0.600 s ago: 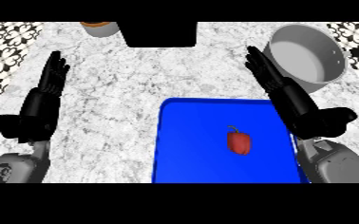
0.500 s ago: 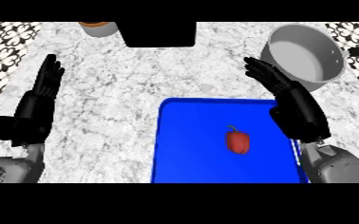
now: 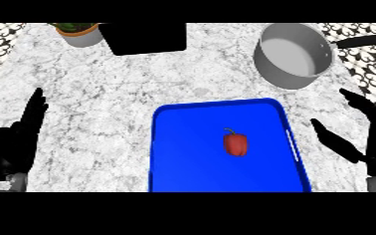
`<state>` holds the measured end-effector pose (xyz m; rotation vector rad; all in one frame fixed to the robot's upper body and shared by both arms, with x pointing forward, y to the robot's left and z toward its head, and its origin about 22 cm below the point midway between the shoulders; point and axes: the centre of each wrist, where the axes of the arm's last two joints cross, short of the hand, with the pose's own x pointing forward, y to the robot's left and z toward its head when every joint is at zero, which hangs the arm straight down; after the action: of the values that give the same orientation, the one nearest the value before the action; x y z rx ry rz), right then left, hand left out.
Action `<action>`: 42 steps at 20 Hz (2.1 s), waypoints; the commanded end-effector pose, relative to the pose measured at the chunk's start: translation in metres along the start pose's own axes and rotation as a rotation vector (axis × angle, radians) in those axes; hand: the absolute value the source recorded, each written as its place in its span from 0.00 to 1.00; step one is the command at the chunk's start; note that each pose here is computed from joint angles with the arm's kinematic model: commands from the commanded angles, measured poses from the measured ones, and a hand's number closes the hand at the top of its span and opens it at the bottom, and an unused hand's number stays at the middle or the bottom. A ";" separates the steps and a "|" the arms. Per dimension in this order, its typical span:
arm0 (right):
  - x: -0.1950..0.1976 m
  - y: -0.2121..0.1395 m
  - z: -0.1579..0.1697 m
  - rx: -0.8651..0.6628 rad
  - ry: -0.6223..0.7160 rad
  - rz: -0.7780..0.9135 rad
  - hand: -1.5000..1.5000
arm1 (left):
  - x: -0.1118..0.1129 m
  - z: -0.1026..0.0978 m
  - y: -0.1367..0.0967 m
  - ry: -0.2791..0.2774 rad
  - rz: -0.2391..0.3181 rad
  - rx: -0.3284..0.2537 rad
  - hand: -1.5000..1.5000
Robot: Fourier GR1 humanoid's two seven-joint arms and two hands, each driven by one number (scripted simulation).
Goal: Pick the bell pepper from the tray and place it in the pot
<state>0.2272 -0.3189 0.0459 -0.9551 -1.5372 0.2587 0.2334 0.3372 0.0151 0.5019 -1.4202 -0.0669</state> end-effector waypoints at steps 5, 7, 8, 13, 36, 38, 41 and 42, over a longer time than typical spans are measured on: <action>-0.007 0.025 0.115 -0.239 -0.080 0.160 0.00 | -0.021 0.018 0.000 0.056 -0.024 -0.030 0.50; -0.002 0.023 0.137 -0.192 -0.018 0.213 0.00 | -0.013 0.019 0.001 0.053 -0.019 -0.046 0.50; 0.002 0.024 0.142 -0.171 0.018 0.240 0.00 | -0.012 0.014 0.007 0.057 -0.023 -0.059 0.50; 0.050 0.018 0.137 -0.079 0.111 0.329 0.00 | 0.003 0.008 0.002 0.032 -0.016 -0.086 0.50; 0.165 0.111 0.052 0.476 0.564 0.679 0.00 | 0.009 -0.003 -0.008 0.019 -0.023 -0.116 0.50; 0.168 0.119 0.057 0.477 0.563 0.705 0.00 | -0.007 0.008 -0.012 0.032 -0.025 -0.106 0.50; 0.159 0.121 0.047 0.492 0.588 0.714 0.00 | 0.002 0.000 -0.001 0.017 -0.039 -0.104 0.50; 0.158 0.124 0.039 0.487 0.606 0.724 0.00 | 0.022 0.010 -0.008 0.012 -0.016 -0.111 0.50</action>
<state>0.2403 -0.1228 0.0658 -0.9708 -0.7194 0.7575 0.2343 0.3271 0.0217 0.4253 -1.3877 -0.1576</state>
